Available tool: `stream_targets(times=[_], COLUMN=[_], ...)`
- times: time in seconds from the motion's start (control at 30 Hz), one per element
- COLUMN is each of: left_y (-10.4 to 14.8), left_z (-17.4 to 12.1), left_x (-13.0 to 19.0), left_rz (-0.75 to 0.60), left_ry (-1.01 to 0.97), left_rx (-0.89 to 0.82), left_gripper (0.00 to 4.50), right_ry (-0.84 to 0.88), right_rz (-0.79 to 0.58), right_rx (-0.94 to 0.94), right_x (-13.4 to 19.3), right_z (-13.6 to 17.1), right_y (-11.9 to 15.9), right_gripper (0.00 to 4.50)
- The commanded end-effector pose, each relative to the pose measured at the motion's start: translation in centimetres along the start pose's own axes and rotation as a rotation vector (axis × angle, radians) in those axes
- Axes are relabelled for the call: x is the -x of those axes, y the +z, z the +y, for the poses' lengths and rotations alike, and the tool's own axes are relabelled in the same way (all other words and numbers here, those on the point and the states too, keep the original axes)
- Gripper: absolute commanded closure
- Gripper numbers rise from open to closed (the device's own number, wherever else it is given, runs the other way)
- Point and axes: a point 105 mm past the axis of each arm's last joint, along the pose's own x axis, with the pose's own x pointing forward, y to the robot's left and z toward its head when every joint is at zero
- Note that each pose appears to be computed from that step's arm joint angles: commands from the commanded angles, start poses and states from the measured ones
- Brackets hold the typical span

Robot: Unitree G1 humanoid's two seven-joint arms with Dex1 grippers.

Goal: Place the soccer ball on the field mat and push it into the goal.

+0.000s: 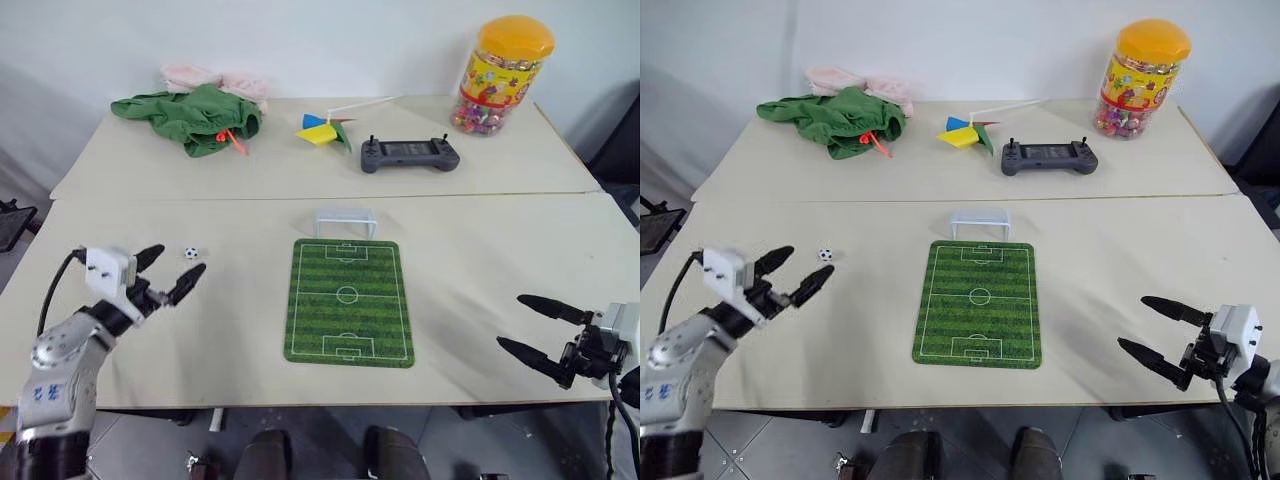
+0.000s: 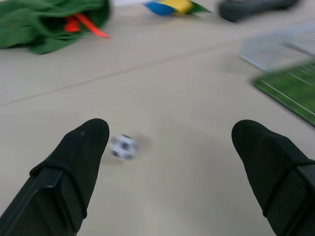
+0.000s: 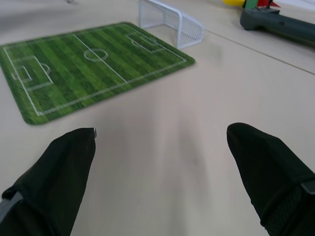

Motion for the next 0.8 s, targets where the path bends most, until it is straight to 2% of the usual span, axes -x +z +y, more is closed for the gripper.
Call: stream_targets(times=[0.03, 0.17, 0.27, 0.53, 0.67, 0.8], left_y=[-0.3, -1.2, -2.8, -5.1, -5.5, -5.7], left_z=[1.1, 1.7, 1.7, 0.8, 0.8, 0.5], left_x=[-1.6, -3.2, -4.3, -5.2, -5.5, -5.5], left_rz=[0.026, 0.076, 0.144, 0.245, 0.264, 0.279], left_ry=[0.052, 0.074, 0.056, -0.003, -0.023, -0.058], left_rx=[0.024, 0.046, 0.061, 0.043, 0.021, 0.015], left_gripper=[0.05, 0.05, 0.05, 0.05, 0.96, 2.25], right_ry=[0.025, 0.025, 0.004, -0.037, -0.037, -0.02], right_rz=[-0.053, -0.052, -0.04, 0.007, 0.007, 0.0], right_rx=[0.014, 0.022, 0.026, 0.02, 0.017, 0.016], right_x=[0.0, -0.1, 0.1, 1.2, 1.4, 1.5], right_z=[0.3, 0.2, 0.0, 0.2, 0.3, 0.4], right_y=[1.5, 1.8, 2.0, 1.4, 1.5, 1.7], right_gripper=[0.0, 0.0, 0.0, 0.0, 0.0, 0.0])
